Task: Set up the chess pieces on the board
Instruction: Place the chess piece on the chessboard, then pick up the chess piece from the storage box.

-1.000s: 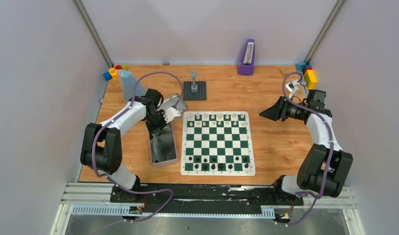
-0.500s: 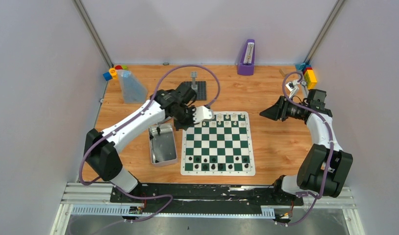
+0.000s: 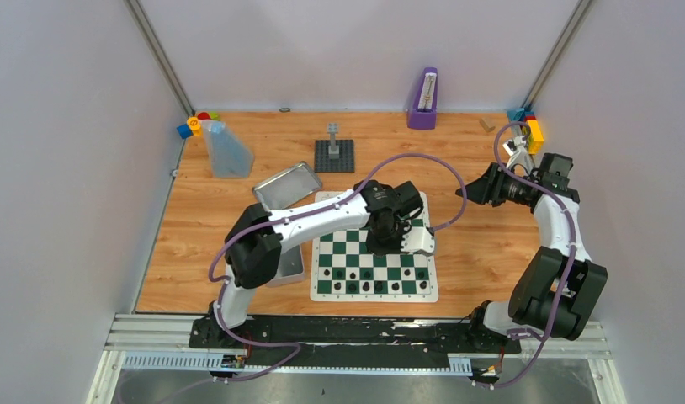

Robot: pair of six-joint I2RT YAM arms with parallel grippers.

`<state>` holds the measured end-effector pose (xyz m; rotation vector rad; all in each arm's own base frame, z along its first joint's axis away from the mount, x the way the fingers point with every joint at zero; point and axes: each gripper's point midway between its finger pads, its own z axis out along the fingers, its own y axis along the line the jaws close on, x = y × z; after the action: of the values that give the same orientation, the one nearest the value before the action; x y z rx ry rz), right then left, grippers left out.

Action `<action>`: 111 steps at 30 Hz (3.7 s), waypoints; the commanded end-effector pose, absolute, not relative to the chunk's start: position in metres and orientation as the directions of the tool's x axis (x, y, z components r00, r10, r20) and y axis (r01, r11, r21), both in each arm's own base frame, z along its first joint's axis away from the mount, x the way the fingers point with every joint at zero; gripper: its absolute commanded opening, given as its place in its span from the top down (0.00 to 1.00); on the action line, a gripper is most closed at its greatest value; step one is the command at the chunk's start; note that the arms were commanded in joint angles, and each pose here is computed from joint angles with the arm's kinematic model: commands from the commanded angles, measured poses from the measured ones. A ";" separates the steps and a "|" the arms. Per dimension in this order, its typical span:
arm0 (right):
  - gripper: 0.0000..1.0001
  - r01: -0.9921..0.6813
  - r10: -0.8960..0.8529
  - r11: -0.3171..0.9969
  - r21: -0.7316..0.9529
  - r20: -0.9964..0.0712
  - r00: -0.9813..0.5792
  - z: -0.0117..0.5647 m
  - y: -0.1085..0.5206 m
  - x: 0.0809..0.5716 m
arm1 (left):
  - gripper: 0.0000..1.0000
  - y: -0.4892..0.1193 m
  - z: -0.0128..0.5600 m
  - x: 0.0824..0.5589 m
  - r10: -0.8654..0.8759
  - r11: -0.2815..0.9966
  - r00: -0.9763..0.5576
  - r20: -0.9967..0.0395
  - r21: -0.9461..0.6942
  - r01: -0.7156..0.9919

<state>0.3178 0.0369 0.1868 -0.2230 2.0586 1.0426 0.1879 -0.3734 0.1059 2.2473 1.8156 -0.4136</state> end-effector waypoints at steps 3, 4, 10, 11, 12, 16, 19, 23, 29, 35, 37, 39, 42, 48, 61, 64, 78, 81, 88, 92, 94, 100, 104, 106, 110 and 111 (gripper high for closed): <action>0.53 -0.516 0.175 0.642 0.568 -0.763 -0.622 0.204 0.035 0.323 | 0.91 -0.391 0.083 0.172 0.921 -0.192 0.153 -0.359 -0.077 0.978; 0.53 -0.514 0.177 0.641 0.570 -0.761 -0.624 0.204 0.035 0.323 | 0.91 -0.390 0.080 0.170 0.924 -0.187 0.146 -0.354 -0.084 0.979; 0.53 -0.518 0.179 0.629 0.579 -0.757 -0.628 0.204 0.036 0.323 | 0.90 -0.399 0.063 0.163 0.931 -0.179 0.138 -0.338 -0.093 0.979; 0.53 -0.518 0.180 0.629 0.580 -0.757 -0.628 0.205 0.036 0.322 | 0.90 -0.400 0.060 0.162 0.933 -0.178 0.136 -0.333 -0.099 0.979; 0.53 -0.519 0.179 0.629 0.579 -0.758 -0.628 0.205 0.036 0.322 | 0.90 -0.401 0.059 0.162 0.933 -0.179 0.136 -0.334 -0.100 0.979; 0.53 -0.525 0.178 0.627 0.576 -0.761 -0.624 0.207 0.037 0.322 | 0.90 -0.404 0.052 0.155 0.936 -0.188 0.142 -0.323 -0.118 0.975; 0.53 -0.526 0.178 0.626 0.576 -0.762 -0.622 0.207 0.037 0.321 | 0.89 -0.404 0.045 0.148 0.938 -0.201 0.154 -0.310 -0.126 0.971; 0.53 -0.529 0.179 0.621 0.579 -0.761 -0.623 0.208 0.038 0.320 | 0.89 -0.403 0.039 0.147 0.942 -0.203 0.159 -0.295 -0.128 0.971; 0.53 -0.532 0.178 0.616 0.581 -0.761 -0.624 0.208 0.039 0.320 | 0.88 -0.402 0.037 0.150 0.944 -0.201 0.163 -0.288 -0.108 0.974; 0.53 -0.532 0.178 0.614 0.583 -0.759 -0.626 0.208 0.039 0.320 | 0.86 -0.401 0.033 0.152 0.946 -0.201 0.166 -0.277 -0.102 0.974; 0.53 -0.532 0.178 0.616 0.581 -0.760 -0.625 0.207 0.039 0.320 | 0.86 -0.400 0.032 0.153 0.948 -0.201 0.168 -0.272 -0.099 0.975; 0.53 -0.532 0.178 0.615 0.582 -0.760 -0.625 0.207 0.039 0.320 | 0.86 -0.399 0.032 0.153 0.948 -0.202 0.169 -0.269 -0.099 0.974; 0.53 -0.532 0.179 0.613 0.584 -0.759 -0.627 0.207 0.039 0.320 | 0.86 -0.397 0.033 0.153 0.948 -0.203 0.172 -0.266 -0.093 0.975; 0.53 -0.531 0.180 0.612 0.586 -0.757 -0.628 0.207 0.039 0.320 | 0.86 -0.395 0.033 0.150 0.949 -0.206 0.172 -0.265 -0.105 0.973; 0.53 -0.532 0.180 0.610 0.587 -0.757 -0.628 0.207 0.039 0.320 | 0.68 -0.400 0.048 0.155 0.940 -0.200 0.172 -0.294 -0.070 0.977; 0.53 -0.534 0.180 0.608 0.587 -0.757 -0.628 0.207 0.039 0.320 | 0.62 -0.403 0.060 0.160 0.932 -0.196 0.175 -0.317 -0.034 0.980; 0.53 -0.528 0.182 0.609 0.592 -0.752 -0.634 0.205 0.039 0.320 | 0.51 -0.359 0.126 0.188 0.911 -0.108 0.157 -0.381 0.146 0.983; 0.53 -0.525 0.182 0.611 0.592 -0.751 -0.635 0.204 0.038 0.320 | 0.50 -0.316 0.122 0.199 0.935 -0.018 0.057 -0.351 0.113 0.993; 0.53 -0.519 0.183 0.611 0.598 -0.744 -0.642 0.201 0.038 0.322 | 0.50 -0.194 0.137 0.242 0.894 0.314 -0.243 -0.376 0.139 0.939; 0.53 -0.509 0.189 0.606 0.612 -0.732 -0.655 0.196 0.037 0.323 | 0.51 -0.133 0.132 0.251 0.863 0.424 -0.342 -0.371 0.164 0.891; 0.53 -0.504 0.194 0.599 0.622 -0.723 -0.663 0.194 0.037 0.325 | 0.51 -0.112 0.120 0.251 0.856 0.449 -0.371 -0.361 0.160 0.879; 0.53 -0.494 0.201 0.589 0.640 -0.708 -0.677 0.190 0.037 0.326 | 0.51 -0.086 0.100 0.265 0.848 0.460 -0.371 -0.378 0.180 0.869; 0.53 -0.493 0.202 0.588 0.641 -0.707 -0.678 0.189 0.037 0.326 | 0.52 -0.082 0.090 0.271 0.865 0.431 -0.347 -0.363 0.182 0.884; 0.53 -0.492 0.202 0.587 0.643 -0.705 -0.680 0.189 0.037 0.326 | 0.53 -0.081 0.084 0.274 0.876 0.412 -0.335 -0.346 0.179 0.893; 0.53 -0.495 0.200 0.589 0.638 -0.709 -0.676 0.190 0.037 0.326 | 0.54 -0.080 0.075 0.277 0.889 0.390 -0.321 -0.327 0.171 0.905; 0.53 -0.495 0.201 0.590 0.638 -0.709 -0.676 0.190 0.037 0.326 | 0.54 -0.080 0.074 0.278 0.891 0.386 -0.319 -0.324 0.169 0.907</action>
<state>0.3180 0.0387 0.1734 -0.1649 2.0952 1.1447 0.2650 -0.0764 0.0750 1.5137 2.3577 -0.0590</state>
